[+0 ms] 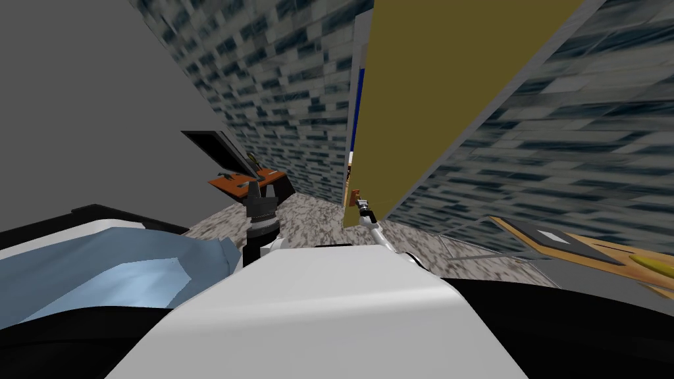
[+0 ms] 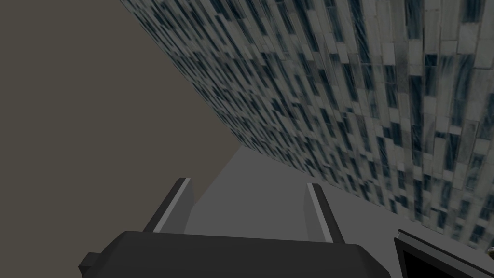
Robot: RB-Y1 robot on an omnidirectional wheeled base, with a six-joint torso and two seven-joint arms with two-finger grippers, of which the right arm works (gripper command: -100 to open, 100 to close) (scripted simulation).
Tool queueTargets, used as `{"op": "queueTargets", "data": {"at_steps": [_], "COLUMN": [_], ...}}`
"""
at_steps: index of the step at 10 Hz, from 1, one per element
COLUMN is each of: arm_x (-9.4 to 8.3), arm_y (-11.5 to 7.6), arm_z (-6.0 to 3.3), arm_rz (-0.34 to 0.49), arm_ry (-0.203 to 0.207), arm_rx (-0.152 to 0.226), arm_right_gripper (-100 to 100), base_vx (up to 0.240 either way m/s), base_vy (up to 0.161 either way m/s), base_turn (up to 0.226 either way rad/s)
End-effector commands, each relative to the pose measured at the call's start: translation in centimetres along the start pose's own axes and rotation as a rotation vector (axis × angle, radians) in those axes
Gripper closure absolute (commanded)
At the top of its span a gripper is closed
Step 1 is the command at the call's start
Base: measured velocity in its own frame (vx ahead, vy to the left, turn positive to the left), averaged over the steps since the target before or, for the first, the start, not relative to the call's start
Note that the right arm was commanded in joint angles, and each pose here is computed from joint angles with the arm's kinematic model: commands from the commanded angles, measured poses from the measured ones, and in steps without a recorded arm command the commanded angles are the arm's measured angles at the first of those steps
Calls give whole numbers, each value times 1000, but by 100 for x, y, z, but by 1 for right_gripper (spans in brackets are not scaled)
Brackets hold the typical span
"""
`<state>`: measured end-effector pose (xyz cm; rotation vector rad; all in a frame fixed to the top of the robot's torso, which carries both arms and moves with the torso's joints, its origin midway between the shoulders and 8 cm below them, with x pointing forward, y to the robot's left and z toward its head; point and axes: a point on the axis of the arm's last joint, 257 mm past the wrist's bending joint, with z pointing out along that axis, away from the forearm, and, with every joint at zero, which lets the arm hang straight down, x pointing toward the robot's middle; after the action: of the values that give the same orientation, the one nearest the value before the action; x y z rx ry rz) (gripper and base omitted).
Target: Pull the door open
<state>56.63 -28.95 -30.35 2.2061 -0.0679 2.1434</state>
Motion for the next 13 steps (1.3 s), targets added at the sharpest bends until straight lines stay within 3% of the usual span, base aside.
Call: {"op": "queueTargets", "data": {"at_steps": [1, 7, 8, 9, 12, 13], "arm_x": [58, 78, 58, 50, 77, 0], "arm_y": [-229, -339, -148, -83, -77, 98], "arm_z": [-2, -41, -13, 31, 104, 43], "arm_rz": [9, 15, 4, 12, 28, 17], "arm_ry": [16, 28, 21, 4, -12, -23], "arm_rx": [36, 58, 29, 22, 24, 1], "arm_right_gripper": [-100, -100, -100, -100, -100, -100], "base_vx": [-77, -61, -6, 32, 51, 30], "base_vy": [-48, -48, -38, 11, 68, 10], "base_turn": [53, 37, -43, -112, -45, -57]}}
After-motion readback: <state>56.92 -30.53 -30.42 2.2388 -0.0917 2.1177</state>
